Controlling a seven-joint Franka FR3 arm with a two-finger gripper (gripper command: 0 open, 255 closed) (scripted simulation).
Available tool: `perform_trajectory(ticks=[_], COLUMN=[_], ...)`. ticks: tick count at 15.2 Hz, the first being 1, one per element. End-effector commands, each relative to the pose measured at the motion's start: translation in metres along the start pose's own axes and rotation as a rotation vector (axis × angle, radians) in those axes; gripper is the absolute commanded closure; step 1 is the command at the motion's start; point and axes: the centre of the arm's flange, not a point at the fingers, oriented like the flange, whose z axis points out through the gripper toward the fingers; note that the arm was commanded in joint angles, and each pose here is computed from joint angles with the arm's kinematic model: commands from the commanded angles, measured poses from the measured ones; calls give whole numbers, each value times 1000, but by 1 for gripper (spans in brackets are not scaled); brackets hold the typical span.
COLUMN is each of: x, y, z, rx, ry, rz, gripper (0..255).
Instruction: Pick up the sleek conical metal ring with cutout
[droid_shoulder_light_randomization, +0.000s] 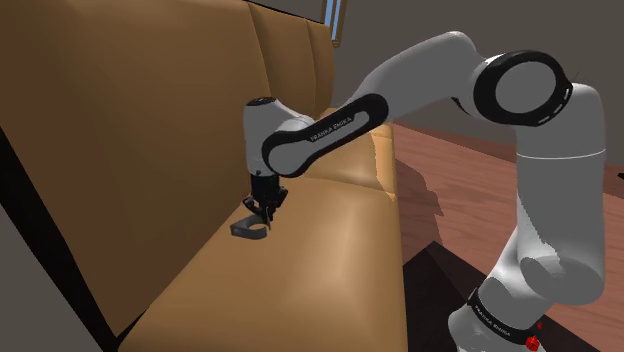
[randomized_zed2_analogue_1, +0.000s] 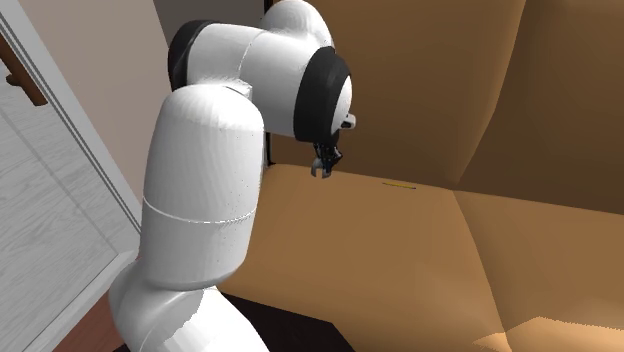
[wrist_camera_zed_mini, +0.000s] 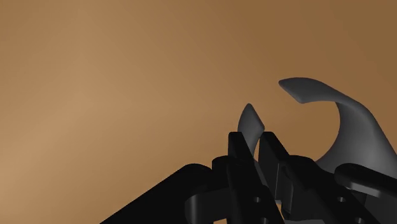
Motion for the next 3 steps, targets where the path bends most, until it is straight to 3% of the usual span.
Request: perform_trajectory(ticks=[1, 3], x=[-1, -1], y=[1, 1], z=[-9, -10], rx=[0, 0], ry=[0, 0], rz=[0, 0], gripper=[255, 255])
